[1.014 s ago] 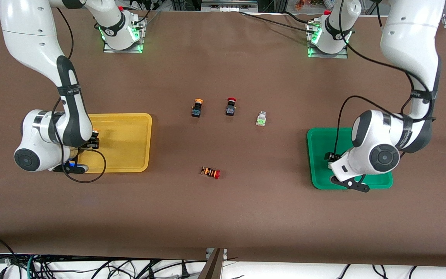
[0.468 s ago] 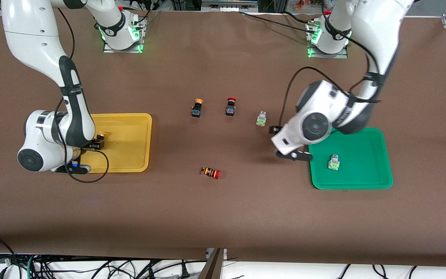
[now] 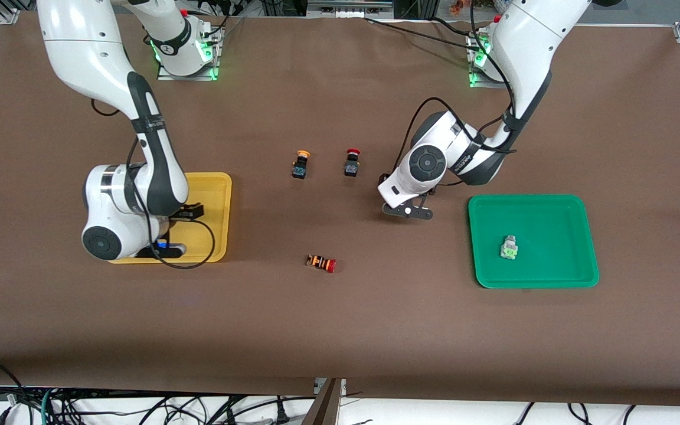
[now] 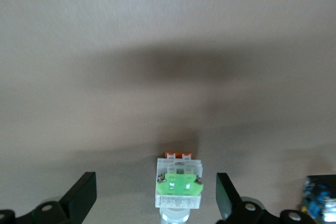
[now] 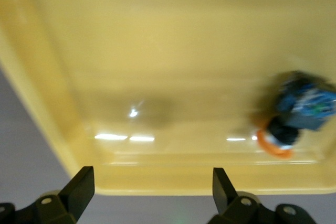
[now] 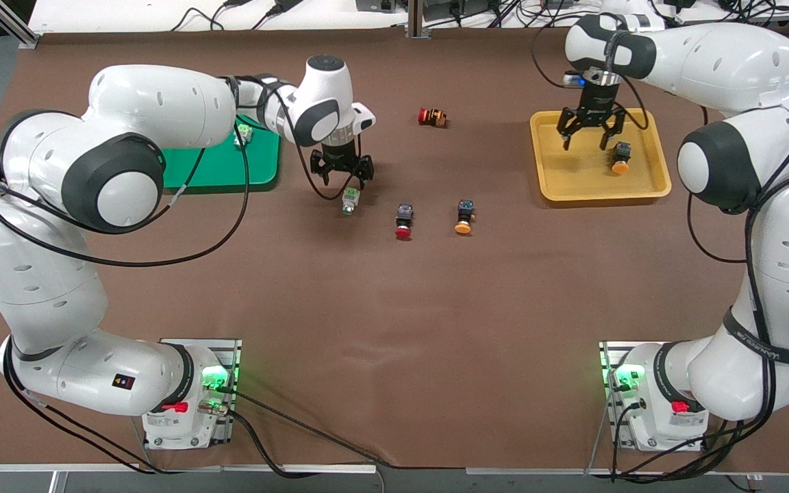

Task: Place green and yellow buttons in trays
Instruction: 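Grasp the second black and green buttons with the right and left grippers, then lower the second buttons into the yellow and green trays with both grippers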

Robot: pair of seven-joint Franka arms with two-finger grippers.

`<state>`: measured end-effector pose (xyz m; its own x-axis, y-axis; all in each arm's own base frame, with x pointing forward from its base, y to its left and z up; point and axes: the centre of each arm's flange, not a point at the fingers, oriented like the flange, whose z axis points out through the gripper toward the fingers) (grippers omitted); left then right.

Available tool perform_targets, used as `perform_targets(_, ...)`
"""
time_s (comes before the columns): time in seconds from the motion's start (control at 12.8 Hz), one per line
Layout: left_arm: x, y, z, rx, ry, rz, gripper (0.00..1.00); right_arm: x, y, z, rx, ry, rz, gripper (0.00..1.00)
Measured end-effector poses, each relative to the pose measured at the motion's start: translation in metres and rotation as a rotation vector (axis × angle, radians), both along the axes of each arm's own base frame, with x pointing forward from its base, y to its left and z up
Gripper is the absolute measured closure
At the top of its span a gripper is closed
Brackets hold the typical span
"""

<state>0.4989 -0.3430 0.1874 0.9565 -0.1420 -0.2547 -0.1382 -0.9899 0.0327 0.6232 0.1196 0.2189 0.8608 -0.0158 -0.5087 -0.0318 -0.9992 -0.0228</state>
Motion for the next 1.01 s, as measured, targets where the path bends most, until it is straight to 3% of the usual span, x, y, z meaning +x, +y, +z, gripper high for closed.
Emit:
perform_targets(0.16,-0.013,-0.009,-0.006,-0.001,0.001,-0.022,0.00,-0.006,0.029,0.000,0.007,0.013,-0.052,0.00)
perform_targets(0.23,-0.017,-0.014,-0.007,-0.001,0.001,-0.033,0.07,-0.011,0.048,0.000,-0.014,0.016,-0.072,0.00)
perform_targets(0.55,-0.022,-0.018,-0.010,0.000,0.004,-0.043,0.55,-0.041,0.146,0.006,-0.082,-0.004,-0.093,0.00)
perform_targets(0.78,-0.015,-0.013,0.003,0.015,0.007,-0.038,0.59,-0.068,0.207,0.002,-0.110,-0.059,-0.082,0.00)
perform_targets(1.01,0.013,0.017,0.076,0.103,0.006,-0.028,0.59,-0.094,0.249,-0.007,-0.116,-0.095,-0.081,0.00)
